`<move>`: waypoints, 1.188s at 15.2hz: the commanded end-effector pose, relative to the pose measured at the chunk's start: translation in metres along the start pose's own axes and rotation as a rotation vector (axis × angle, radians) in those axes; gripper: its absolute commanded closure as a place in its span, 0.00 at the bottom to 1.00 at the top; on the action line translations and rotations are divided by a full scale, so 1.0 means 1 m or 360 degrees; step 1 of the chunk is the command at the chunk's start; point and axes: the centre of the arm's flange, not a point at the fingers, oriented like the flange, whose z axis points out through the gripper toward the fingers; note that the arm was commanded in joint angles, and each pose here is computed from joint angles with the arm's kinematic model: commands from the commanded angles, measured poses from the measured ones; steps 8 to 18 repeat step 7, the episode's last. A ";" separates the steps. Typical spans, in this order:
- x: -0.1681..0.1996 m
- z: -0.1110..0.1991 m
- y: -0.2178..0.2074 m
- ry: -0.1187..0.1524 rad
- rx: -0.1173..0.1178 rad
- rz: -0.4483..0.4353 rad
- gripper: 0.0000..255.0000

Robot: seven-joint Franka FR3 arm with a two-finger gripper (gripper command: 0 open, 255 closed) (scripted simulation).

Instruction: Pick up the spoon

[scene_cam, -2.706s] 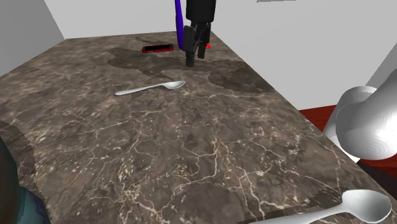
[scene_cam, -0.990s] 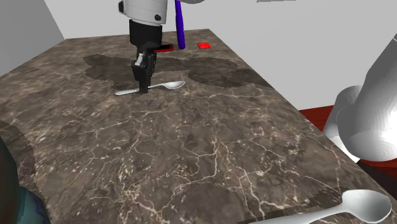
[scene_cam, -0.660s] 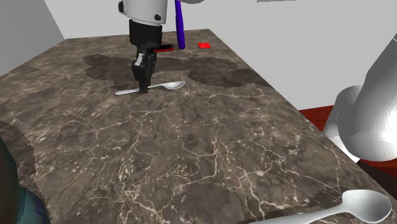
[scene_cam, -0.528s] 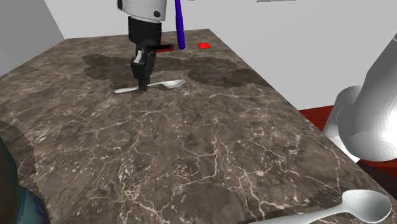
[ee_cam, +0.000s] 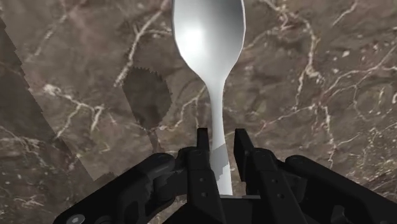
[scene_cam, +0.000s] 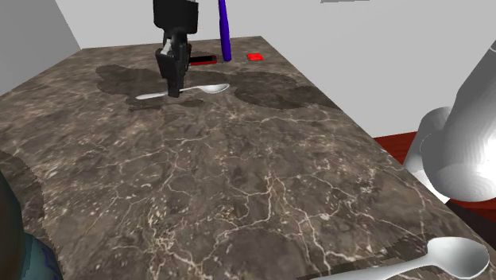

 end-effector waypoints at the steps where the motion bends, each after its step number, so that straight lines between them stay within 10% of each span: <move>1: 0.003 -0.010 -0.002 -0.0001 0.0000 0.0000 1.00; 18: 0.008 -0.032 -0.004 -0.0001 0.0000 0.0000 1.00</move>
